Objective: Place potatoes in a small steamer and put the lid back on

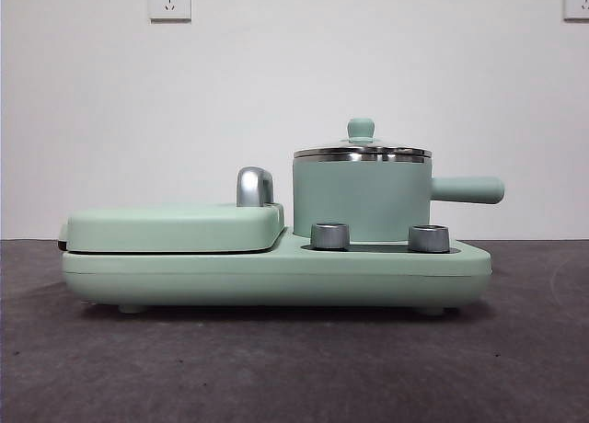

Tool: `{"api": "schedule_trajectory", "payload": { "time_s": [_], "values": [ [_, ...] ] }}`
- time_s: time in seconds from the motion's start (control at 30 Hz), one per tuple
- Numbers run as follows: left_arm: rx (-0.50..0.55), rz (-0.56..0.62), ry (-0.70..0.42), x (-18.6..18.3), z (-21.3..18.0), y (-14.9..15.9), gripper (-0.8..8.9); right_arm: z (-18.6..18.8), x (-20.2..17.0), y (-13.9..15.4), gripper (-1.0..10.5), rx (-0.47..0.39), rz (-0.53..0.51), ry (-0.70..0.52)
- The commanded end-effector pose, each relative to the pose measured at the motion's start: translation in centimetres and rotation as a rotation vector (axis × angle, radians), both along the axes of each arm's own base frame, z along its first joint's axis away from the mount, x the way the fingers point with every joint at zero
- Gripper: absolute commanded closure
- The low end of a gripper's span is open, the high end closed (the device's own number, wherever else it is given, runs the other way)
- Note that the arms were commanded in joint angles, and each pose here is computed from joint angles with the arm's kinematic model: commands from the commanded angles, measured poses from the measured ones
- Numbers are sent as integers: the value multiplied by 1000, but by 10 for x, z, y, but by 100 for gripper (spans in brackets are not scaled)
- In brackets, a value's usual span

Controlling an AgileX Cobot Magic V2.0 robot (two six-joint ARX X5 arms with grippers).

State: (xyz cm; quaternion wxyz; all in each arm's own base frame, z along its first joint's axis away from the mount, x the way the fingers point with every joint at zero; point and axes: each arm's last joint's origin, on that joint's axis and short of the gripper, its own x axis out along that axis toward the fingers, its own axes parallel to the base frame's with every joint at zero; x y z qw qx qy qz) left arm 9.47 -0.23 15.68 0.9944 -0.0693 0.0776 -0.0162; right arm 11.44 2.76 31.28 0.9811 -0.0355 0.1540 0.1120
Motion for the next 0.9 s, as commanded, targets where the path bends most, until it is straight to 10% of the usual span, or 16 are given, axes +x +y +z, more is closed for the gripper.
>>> {"api": "schedule_trajectory", "payload": {
  "time_s": [0.03,0.9],
  "values": [
    [13,-9,23,1,-7,0,795,-26,3,-6,929,-1,-45,-48],
    [13,-9,23,1,-7,0,795,-159,-18,-26,930,39,-228,-178]
  ]
}}
